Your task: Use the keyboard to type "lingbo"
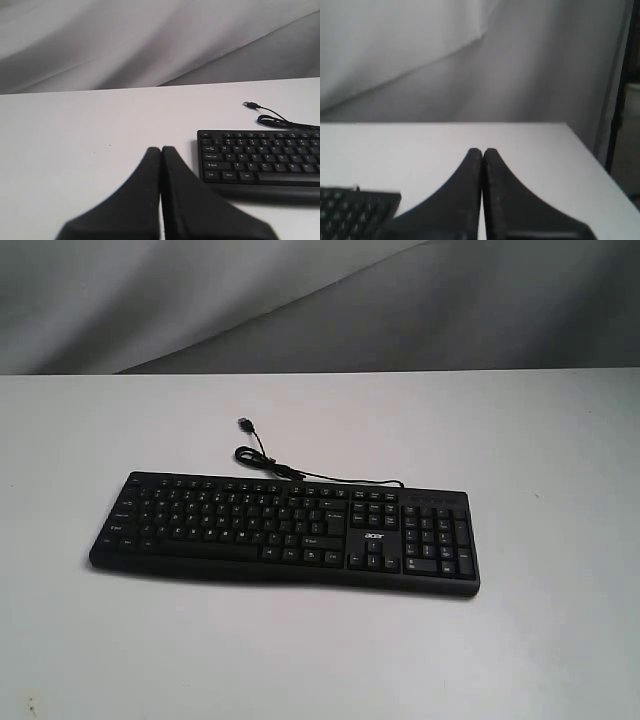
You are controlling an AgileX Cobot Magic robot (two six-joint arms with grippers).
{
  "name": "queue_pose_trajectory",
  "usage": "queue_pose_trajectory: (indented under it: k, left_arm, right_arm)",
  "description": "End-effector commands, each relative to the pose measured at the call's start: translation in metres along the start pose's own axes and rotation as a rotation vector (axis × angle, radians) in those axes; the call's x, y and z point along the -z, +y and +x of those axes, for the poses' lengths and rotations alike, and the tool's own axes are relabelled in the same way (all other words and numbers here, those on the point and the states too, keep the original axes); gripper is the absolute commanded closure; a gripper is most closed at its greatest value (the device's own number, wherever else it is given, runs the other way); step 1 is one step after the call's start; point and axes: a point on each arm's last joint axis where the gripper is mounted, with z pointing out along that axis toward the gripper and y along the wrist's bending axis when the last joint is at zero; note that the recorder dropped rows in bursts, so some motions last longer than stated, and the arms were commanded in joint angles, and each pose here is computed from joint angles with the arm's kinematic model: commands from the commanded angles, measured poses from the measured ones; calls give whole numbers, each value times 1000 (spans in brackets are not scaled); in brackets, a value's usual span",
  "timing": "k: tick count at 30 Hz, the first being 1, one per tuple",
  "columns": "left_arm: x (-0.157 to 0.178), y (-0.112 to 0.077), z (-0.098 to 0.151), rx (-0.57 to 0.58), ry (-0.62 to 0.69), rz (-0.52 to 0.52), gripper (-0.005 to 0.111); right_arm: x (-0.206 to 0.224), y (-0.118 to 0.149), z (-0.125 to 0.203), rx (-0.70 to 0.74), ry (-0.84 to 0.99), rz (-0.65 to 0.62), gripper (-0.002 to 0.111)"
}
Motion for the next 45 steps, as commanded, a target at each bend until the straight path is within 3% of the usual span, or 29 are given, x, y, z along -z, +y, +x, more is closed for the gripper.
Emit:
queue_pose_trajectory:
  k: [1,9,14,19,21,27,31,35,41,45]
  left_arm:
    - [0,0,1,6,-5,1,106]
    - [0,0,1,6,-5,1,106]
    - [0,0,1,6,-5,1,106]
    - [0,0,1,6,-5,1,106]
    - [0,0,1,6,-5,1,106]
    - [0,0,1,6,-5,1,106]
    - [0,0,1,6,-5,1,106]
    - [0,0,1,6,-5,1,106]
    - [0,0,1,6,-5,1,106]
    - [0,0,1,6,-5,1,106]
  right_arm:
    - [2,0,-18,-4,-207,2,108]
    - [5,0,-28,-33,-322,-5,108]
    - [11,-1,-43,-455,-499,-101,108]
    - [19,3,-61,-315,-590,-135,108]
    - [18,3,-72,-321,-581,-136,108]
    - [-18,2,-112,-335,-432,-110,108]
    - [-72,3,-141,-291,-294,-98,108]
    - [-147,1,-161,-188,-38,-45,108]
    - [-244,3,-156,53,447,61,108]
    - [-291,37,-136,290,660,-42,108]
